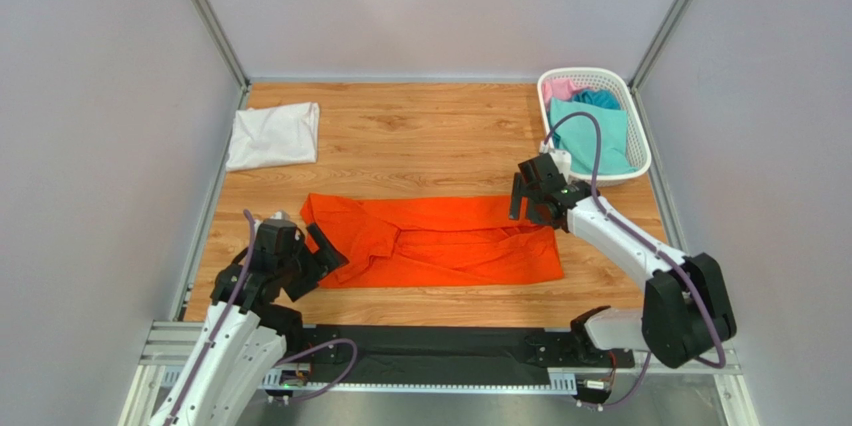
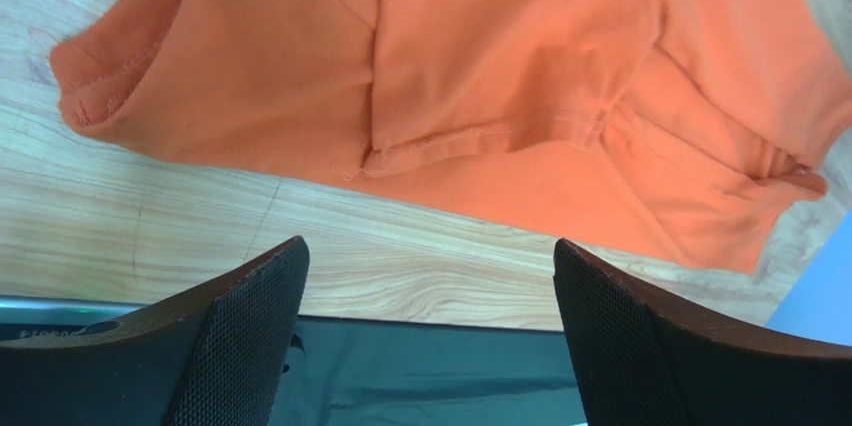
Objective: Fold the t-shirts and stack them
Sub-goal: Fold the tshirt
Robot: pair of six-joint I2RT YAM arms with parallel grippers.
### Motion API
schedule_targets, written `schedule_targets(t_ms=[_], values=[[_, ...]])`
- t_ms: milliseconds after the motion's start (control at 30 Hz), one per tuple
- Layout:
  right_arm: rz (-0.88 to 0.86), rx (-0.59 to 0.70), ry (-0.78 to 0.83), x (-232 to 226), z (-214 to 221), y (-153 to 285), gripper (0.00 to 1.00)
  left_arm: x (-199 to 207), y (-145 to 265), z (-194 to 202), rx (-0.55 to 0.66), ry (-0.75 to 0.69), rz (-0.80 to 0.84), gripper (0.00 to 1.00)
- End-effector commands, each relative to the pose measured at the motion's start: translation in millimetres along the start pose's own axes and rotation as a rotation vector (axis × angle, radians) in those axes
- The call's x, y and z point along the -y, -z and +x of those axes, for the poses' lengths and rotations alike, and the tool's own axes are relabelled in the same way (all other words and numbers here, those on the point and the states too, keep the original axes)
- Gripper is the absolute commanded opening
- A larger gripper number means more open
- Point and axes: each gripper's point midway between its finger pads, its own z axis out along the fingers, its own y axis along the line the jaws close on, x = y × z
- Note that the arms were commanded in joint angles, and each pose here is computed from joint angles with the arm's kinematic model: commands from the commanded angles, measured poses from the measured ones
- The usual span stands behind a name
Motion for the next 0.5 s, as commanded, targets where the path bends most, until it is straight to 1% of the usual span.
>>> schedule_targets(t_ms=[0,67,100,133,167,200,233,267,300,367,400,467], values=[[-0.207,0.061,0.009,-36.7,-23.7,32.4,1.00,18.4,21.8,-13.3,0.044,-0.014,0.050,1.00],[-0.299,0.061,0.047,-55.1,-23.3,41.6,1.00,28.9,23.2,-27.6,0.083,-0.040,0.061,1.00],[-0.381,0.053,0.067,-68.9,-23.6,46.9,1.00,35.1,23.0,-32.3,0.088,-0.048,0.070,1.00],[-0.398,0.052,0.070,-72.7,-24.2,47.1,1.00,46.1,16.7,-36.6,0.072,-0.068,0.092,1.00],[-0.402,0.050,0.071,-75.2,-25.1,45.5,1.00,52.3,13.3,-38.5,0.060,-0.077,0.103,1.00],[-0.391,0.062,0.072,-75.5,-29.8,43.6,1.00,55.9,3.3,-38.9,0.021,-0.079,0.085,1.00],[-0.373,0.059,0.075,-74.5,-30.6,40.3,1.00,66.1,-2.2,-42.0,0.011,-0.085,0.115,1.00],[-0.353,0.040,0.083,-74.5,-28.0,32.2,1.00,69.7,-8.5,-42.1,-0.008,-0.084,0.116,1.00],[-0.353,0.042,0.090,-77.2,-30.6,30.1,1.00,73.5,-23.1,-43.4,-0.035,-0.082,0.109,1.00],[-0.352,0.031,0.098,-82.5,-30.5,21.3,1.00,77.8,-38.0,-40.0,-0.080,-0.073,0.116,1.00],[-0.340,0.004,0.110,-84.8,-25.2,10.9,1.00,78.9,-53.5,-40.6,-0.100,-0.070,0.105,1.00],[-0.335,-0.012,0.116,-90.6,-25.3,0.3,1.00,78.5,-68.5,-42.2,-0.115,-0.064,0.082,1.00]])
